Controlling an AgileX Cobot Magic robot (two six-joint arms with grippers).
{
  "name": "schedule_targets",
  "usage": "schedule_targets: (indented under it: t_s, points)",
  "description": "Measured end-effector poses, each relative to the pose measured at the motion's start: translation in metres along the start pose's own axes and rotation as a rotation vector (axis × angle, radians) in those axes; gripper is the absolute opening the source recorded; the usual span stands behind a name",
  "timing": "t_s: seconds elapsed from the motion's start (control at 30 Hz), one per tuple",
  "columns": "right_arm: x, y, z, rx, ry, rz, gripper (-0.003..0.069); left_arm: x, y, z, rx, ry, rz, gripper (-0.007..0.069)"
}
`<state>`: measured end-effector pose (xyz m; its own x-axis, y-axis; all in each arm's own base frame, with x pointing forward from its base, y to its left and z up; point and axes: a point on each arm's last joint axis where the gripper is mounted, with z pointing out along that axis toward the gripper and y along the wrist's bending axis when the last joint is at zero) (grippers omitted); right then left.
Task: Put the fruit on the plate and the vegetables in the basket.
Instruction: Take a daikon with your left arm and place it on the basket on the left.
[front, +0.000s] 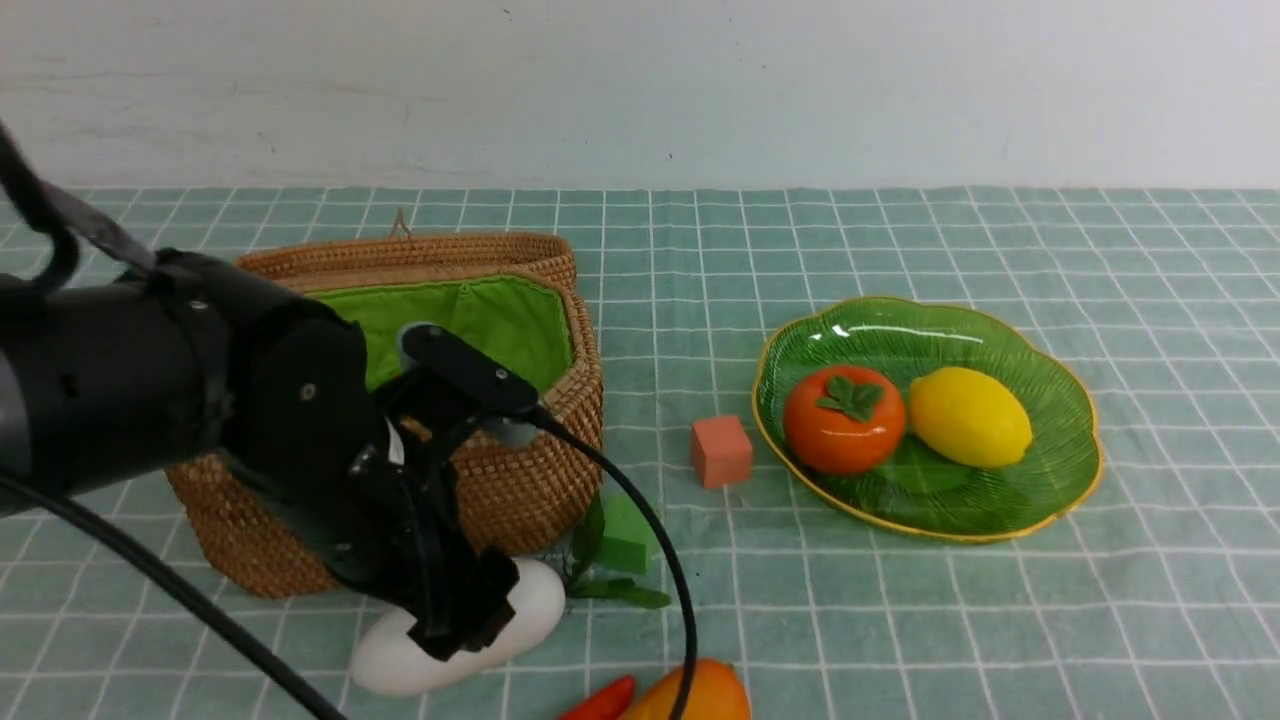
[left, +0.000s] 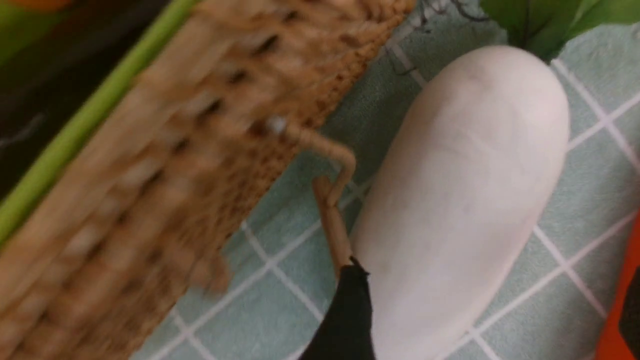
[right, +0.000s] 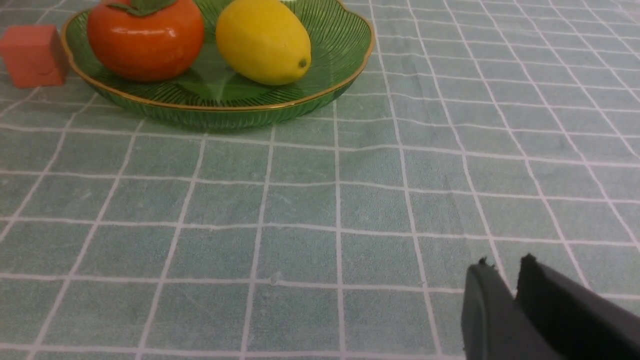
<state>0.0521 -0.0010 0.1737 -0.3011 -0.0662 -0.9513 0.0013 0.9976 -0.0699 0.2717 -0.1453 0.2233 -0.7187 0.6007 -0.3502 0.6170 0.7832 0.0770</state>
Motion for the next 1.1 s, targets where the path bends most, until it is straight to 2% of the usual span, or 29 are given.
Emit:
schedule_targets:
  t_s: [0.17,0.37,0.67,0.77,0.83,0.97,1.1]
  points:
    - [0.0,0.0,0.0,0.0,0.0,0.0,0.0111,-0.004,-0.002,0.015,0.029,0.0,0.039,0.064]
    - [0.0,0.0,0.0,0.0,0.0,0.0,0.0119,-0.008,-0.005,0.023,0.068,-0.031,0.056,0.0569]
    - [0.0,0.0,0.0,0.0,0.0,0.0,0.0129,-0.008,-0.006,0.056,0.075,0.021,0.065,0.0587]
    - [0.0,0.0,0.0,0.0,0.0,0.0,0.0134,-0.006,-0.006,0.06,0.077,0.038,0.069,0.0564]
    - [0.0,0.0,0.0,0.0,0.0,0.0,0.0137,-0.006,-0.006,0.058,0.075,0.034,0.072,0.0531]
    - [0.0,0.0,0.0,0.0,0.0,0.0,0.0141,-0.007,-0.005,0.047,0.072,0.022,0.079,0.0525]
    - [0.0,0.0,0.0,0.0,0.0,0.0,0.0146,-0.007,-0.004,0.002,0.047,-0.06,0.122,0.0525]
